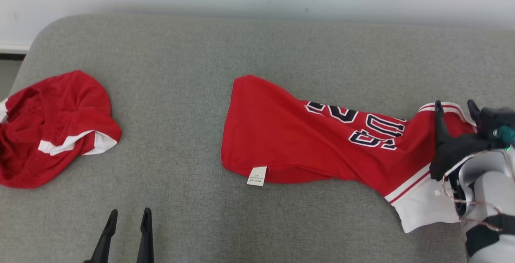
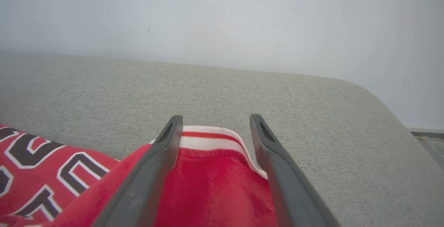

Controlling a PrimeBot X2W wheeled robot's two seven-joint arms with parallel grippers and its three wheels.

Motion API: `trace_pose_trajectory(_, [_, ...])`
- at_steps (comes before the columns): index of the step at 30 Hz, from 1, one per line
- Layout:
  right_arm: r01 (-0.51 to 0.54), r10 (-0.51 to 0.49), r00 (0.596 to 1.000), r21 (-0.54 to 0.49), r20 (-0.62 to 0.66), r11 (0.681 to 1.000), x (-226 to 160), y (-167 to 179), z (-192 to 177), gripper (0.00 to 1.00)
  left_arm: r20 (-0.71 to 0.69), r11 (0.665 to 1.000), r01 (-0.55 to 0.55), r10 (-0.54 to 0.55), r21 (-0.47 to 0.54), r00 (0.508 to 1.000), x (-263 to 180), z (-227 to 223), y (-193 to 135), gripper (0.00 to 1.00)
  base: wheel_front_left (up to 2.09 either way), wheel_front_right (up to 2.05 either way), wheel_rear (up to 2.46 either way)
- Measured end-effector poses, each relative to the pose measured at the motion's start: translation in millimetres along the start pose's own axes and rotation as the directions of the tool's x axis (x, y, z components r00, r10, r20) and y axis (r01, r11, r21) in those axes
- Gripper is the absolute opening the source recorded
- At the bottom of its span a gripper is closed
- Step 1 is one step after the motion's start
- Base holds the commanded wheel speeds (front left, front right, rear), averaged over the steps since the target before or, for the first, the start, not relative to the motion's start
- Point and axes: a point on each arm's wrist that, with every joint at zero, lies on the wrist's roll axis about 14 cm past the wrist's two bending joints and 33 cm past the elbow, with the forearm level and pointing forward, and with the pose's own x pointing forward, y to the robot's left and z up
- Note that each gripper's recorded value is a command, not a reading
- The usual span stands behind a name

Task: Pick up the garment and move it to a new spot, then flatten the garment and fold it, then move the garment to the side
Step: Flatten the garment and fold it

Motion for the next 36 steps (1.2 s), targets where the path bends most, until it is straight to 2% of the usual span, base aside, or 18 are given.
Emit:
trace_pose_trajectory(8, [-0.048, 0.041, 0.983, 0.032, 0.177, 0.998, -56.0, 19.5, 14.8, 1.0, 0.033, 1.0, -0.021, 0.02, 0.012, 0.999, -15.1, 10.4, 6.4, 1.0, 0.0, 0.0, 0.0])
trace_pose_trajectory(14, [-0.081, 0.068, 0.974, 0.056, 0.215, 0.995, -106.9, 34.6, 2.3, 1.0, 0.053, 0.999, -0.02, 0.019, 0.027, 0.998, -20.9, 15.9, 8.2, 1.0, 0.0, 0.0, 0.0])
trace_pose_trajectory(19, [-0.085, 0.068, 0.982, 0.093, 0.178, 0.992, -140.8, 41.4, -21.6, 1.0, 0.053, 0.999, -0.013, 0.011, 0.038, 0.999, -26.0, 15.4, 7.5, 1.0, 0.0, 0.0, 0.0])
trace_pose_trajectory(30, [-0.078, 0.056, 0.984, 0.126, 0.17, 0.989, -171.8, 45.8, -36.8, 1.0, 0.059, 0.998, 0.013, -0.017, 0.068, 0.998, -26.5, 17.2, 2.5, 1.0, 0.0, 0.0, 0.0])
trace_pose_trajectory(36, [-0.124, 0.099, 0.975, 0.114, 0.199, 0.986, -177.2, 61.8, -29.7, 1.0, 0.038, 0.998, -0.003, 0.001, 0.06, 0.999, -32.1, 9.9, 7.6, 1.0, 0.0, 0.0, 0.0])
